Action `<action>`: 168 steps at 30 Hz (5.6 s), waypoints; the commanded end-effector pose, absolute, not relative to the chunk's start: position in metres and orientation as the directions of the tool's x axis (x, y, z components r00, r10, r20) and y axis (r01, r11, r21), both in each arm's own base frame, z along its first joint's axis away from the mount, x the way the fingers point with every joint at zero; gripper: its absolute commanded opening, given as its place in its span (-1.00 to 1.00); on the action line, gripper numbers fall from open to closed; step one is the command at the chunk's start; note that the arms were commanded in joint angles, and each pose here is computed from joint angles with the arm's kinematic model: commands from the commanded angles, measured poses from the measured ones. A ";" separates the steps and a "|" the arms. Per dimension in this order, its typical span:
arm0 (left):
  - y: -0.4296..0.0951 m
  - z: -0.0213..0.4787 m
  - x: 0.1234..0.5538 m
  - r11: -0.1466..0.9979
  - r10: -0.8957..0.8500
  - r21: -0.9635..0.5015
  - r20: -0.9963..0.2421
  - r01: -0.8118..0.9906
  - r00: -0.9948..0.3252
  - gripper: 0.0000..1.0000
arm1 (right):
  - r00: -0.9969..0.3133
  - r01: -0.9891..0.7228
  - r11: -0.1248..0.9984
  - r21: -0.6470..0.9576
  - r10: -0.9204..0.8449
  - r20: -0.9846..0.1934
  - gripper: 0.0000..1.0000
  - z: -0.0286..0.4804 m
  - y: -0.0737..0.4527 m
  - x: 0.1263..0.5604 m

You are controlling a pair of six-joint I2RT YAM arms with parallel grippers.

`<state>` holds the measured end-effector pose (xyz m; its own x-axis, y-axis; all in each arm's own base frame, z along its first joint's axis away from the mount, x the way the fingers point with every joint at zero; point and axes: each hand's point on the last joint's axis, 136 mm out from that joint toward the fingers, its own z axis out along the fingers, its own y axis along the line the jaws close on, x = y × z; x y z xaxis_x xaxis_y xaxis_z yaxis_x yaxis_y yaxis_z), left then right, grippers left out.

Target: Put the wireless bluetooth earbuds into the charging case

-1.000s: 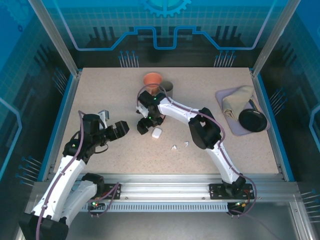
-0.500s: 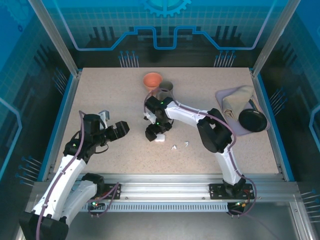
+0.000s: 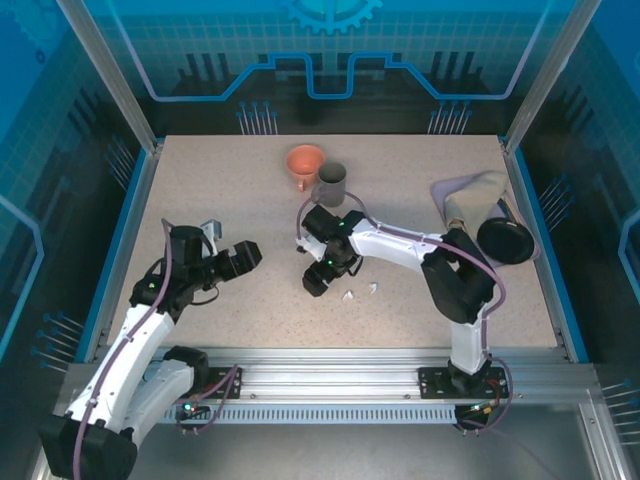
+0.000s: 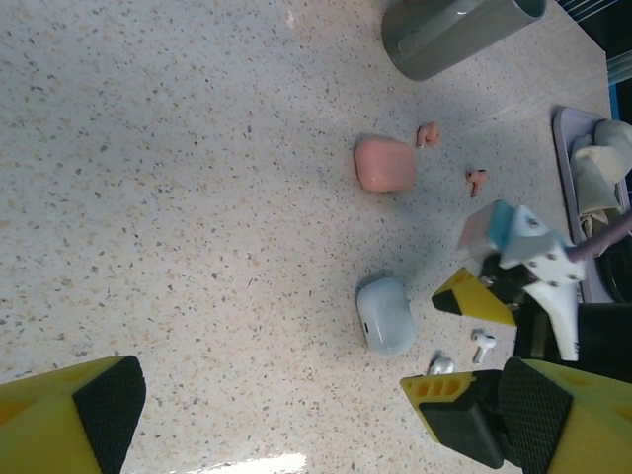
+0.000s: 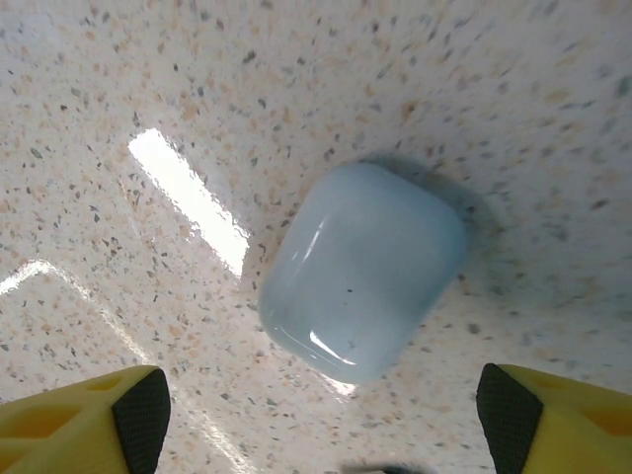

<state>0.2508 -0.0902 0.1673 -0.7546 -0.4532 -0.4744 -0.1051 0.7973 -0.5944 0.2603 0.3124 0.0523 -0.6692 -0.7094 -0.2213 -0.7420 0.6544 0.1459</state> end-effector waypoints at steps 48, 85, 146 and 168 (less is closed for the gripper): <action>-0.099 0.157 0.263 0.661 -0.506 -0.728 -0.256 -0.180 -0.823 0.97 | -0.788 -0.575 0.817 -0.056 -0.570 -0.233 -0.02 -0.009 0.286 0.269; -0.155 0.115 0.260 0.437 -0.301 -0.888 0.008 -0.145 -0.954 0.68 | -0.448 -0.859 0.512 0.000 -0.752 -0.483 -0.20 0.015 0.300 0.273; -0.146 0.110 0.265 0.596 -0.347 -0.793 -0.112 -0.126 -0.931 0.71 | -0.542 -0.824 0.565 0.048 -0.760 -0.359 0.57 0.016 0.307 0.280; -0.140 0.115 0.261 0.613 -0.349 -0.781 -0.136 -0.116 -0.927 0.72 | -0.627 -0.777 0.629 0.008 -0.773 -0.091 0.24 -0.005 0.286 0.262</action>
